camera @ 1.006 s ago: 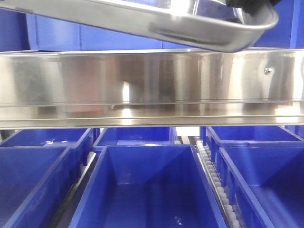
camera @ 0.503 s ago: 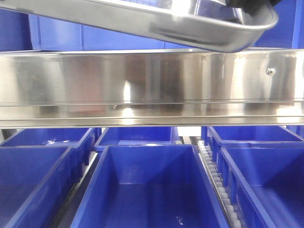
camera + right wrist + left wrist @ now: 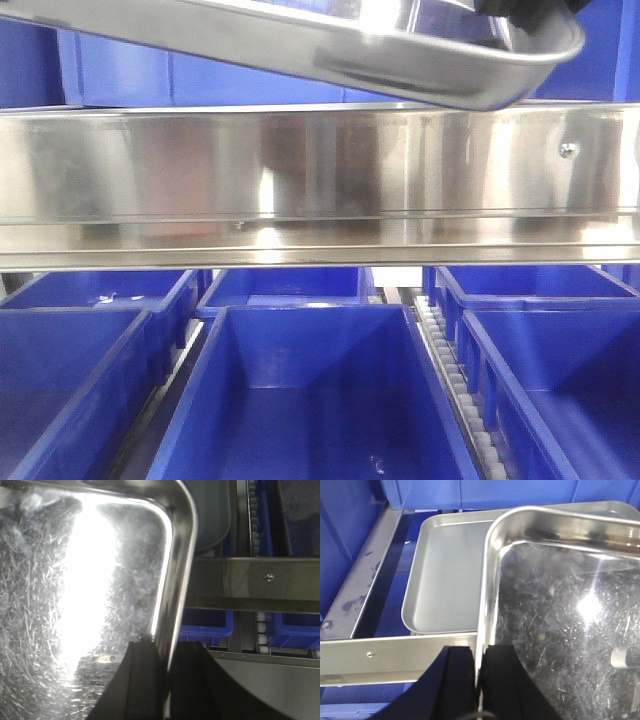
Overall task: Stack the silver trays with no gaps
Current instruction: 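Position the held tray above the larger silver tray on the shelf, then lower the held tray into the larger silver tray with both grippers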
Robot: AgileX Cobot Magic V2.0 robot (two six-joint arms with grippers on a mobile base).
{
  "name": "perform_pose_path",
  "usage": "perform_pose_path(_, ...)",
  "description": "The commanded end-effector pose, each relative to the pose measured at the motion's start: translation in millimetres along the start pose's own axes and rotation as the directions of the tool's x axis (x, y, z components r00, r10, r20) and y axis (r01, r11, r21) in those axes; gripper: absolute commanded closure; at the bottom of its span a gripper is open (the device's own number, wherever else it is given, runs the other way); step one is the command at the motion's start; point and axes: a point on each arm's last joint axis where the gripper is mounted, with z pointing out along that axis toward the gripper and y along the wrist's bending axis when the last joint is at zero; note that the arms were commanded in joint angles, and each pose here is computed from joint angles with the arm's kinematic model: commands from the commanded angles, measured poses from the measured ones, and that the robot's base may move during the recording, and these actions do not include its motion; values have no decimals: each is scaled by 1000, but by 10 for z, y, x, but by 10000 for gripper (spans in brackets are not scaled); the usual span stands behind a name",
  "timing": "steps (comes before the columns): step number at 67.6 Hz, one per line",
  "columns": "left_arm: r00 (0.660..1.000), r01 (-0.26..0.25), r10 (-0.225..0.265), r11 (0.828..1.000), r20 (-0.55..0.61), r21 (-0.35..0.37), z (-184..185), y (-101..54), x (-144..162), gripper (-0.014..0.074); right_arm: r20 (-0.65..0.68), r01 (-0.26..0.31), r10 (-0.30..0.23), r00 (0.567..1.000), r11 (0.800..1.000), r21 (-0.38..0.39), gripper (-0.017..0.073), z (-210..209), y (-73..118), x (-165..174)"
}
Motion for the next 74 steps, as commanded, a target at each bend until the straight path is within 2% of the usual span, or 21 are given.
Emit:
perform_pose_path(1,999,-7,2,994,43,113,-16,-127,-36,610,140,50,12,990,901,-432,574,-152,399,-127)
perform_pose_path(18,1000,13,-13,991,0,132,-17,-144,2,610,144,59,3,990,902,-428,574,-151,397,-127)
perform_pose_path(26,997,28,-15,985,-73,169,-7,-172,56,610,151,30,32,988,919,-394,574,-97,323,-203)
perform_pose_path(33,989,62,-34,977,-141,203,77,-160,60,610,168,-20,83,982,939,-344,574,-22,203,-340)
perform_pose_path(37,986,81,-45,972,-161,221,149,-135,31,610,185,-25,88,979,948,-317,574,40,146,-407)
perform_pose_path(43,982,114,-72,961,-173,251,273,-86,-35,610,211,-34,102,972,951,-307,574,113,95,-505)
perform_pose_path(49,984,122,-79,954,-162,275,427,-34,-109,610,225,-44,118,967,950,-310,574,242,100,-586)
perform_pose_path(54,978,152,-105,950,-178,274,598,20,-154,610,232,-56,131,964,951,-304,574,365,118,-671)
perform_pose_path(60,975,141,-88,954,-206,264,800,88,-209,610,242,-67,142,960,953,-295,574,520,178,-813)
perform_pose_path(64,972,141,-83,954,-220,263,911,123,-263,610,252,-53,129,959,957,-286,574,636,230,-905)
perform_pose_path(74,973,157,-108,958,-204,241,1137,192,-480,610,268,-51,124,956,963,-263,574,847,357,-1128)
